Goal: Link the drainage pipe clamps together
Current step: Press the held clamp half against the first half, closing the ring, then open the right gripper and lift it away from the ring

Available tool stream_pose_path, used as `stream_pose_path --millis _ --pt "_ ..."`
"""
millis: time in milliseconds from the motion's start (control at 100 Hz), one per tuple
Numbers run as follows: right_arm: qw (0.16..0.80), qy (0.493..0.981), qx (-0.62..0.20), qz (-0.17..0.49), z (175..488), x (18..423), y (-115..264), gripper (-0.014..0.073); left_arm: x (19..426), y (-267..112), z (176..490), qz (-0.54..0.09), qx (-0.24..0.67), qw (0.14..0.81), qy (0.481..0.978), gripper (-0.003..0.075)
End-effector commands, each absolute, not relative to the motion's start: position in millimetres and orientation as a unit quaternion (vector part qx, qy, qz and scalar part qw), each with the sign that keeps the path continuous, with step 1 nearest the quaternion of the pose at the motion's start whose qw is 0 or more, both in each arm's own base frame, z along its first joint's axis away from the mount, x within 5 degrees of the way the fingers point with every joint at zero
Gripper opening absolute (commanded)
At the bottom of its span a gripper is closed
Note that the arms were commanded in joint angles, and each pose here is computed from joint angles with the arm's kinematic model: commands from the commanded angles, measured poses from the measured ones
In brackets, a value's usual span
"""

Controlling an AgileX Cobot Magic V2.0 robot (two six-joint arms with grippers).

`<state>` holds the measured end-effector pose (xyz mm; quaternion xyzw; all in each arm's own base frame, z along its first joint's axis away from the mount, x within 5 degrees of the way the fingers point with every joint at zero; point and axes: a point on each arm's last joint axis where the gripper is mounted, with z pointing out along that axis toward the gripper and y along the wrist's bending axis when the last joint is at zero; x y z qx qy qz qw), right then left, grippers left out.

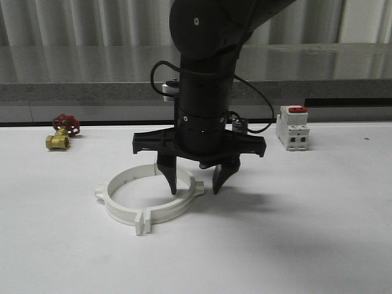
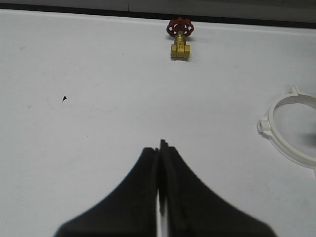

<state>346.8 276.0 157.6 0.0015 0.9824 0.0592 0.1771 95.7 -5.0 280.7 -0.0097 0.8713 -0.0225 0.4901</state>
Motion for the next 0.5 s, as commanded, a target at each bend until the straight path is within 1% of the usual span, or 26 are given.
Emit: stream_pose_path --millis 0,110,230,370,490 --pt "0.218 0.972 0.0 0.087 192.3 350.5 277.6 0.0489 98.9 -5.8 294.6 -0.028 -0.007 0.529 0.848 -0.0021" --pt "0.241 0.966 -0.014 0.095 211.3 353.4 276.6 0.0489 98.9 -5.8 294.6 -0.028 -0.007 0.529 0.848 -0.0021" --pt "0.272 0.956 -0.024 0.107 240.4 354.7 266.0 0.0489 98.9 -5.8 294.6 -0.028 -0.007 0.529 0.848 -0.0021" --pt "0.293 0.951 -0.026 0.096 273.4 354.7 240.1 0.0489 98.9 -5.8 294.6 -0.028 -0.007 0.529 0.848 -0.0021" --pt "0.321 0.944 -0.023 0.077 299.1 349.0 209.1 0.0489 98.9 -5.8 294.6 -0.028 -0.007 0.529 0.848 -0.0021"
